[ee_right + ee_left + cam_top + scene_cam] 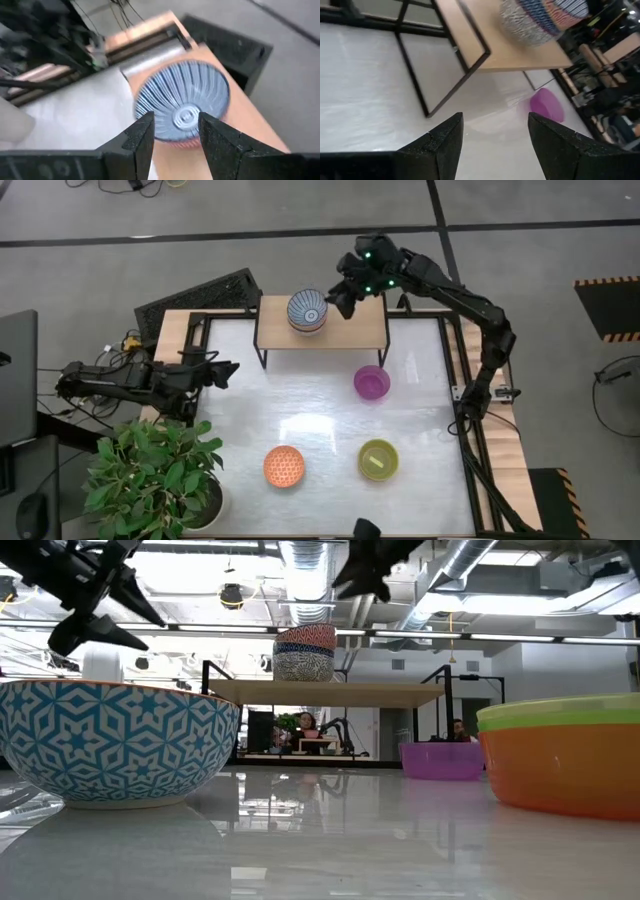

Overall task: Place and stack bowls onto a shelf
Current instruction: Stack the blue patterned bowl on top of the yellow patterned bowl on the shelf

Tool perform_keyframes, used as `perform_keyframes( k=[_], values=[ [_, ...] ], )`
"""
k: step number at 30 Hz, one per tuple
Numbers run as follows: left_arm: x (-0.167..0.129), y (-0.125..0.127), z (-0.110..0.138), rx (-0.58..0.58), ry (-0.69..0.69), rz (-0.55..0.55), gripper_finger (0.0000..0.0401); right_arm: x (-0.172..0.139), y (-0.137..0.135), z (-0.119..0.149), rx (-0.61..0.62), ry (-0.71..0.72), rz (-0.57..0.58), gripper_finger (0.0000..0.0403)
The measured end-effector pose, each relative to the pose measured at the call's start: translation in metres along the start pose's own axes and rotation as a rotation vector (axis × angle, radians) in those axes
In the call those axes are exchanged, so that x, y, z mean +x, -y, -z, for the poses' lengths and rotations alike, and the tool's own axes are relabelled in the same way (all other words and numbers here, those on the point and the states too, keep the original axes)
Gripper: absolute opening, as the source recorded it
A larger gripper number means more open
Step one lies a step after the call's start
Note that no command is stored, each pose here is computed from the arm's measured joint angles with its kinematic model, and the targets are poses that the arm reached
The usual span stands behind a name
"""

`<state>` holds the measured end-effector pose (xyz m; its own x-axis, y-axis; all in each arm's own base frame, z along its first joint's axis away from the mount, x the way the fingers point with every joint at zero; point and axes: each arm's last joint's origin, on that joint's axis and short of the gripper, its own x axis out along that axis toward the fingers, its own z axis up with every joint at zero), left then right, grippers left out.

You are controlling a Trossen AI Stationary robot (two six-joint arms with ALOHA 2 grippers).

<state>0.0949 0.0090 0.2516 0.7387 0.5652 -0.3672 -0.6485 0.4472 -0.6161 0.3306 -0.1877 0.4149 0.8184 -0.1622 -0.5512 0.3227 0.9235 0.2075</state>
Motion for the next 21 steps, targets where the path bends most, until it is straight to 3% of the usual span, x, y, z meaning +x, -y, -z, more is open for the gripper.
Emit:
perform_keyframes(
  k=[9, 21],
  values=[
    [0.000, 0.004, -0.002, 0.009, 0.019, 0.029, 0.0208, 0.037, 0.002, 0.026, 0.025, -0.027, -0.012, 0.0178],
    [0.000, 0.003, -0.002, 0.006, 0.019, 0.029, 0.0208, 0.051, 0.007, 0.037, 0.026, -0.004, 0.001, 0.0178]
  ],
)
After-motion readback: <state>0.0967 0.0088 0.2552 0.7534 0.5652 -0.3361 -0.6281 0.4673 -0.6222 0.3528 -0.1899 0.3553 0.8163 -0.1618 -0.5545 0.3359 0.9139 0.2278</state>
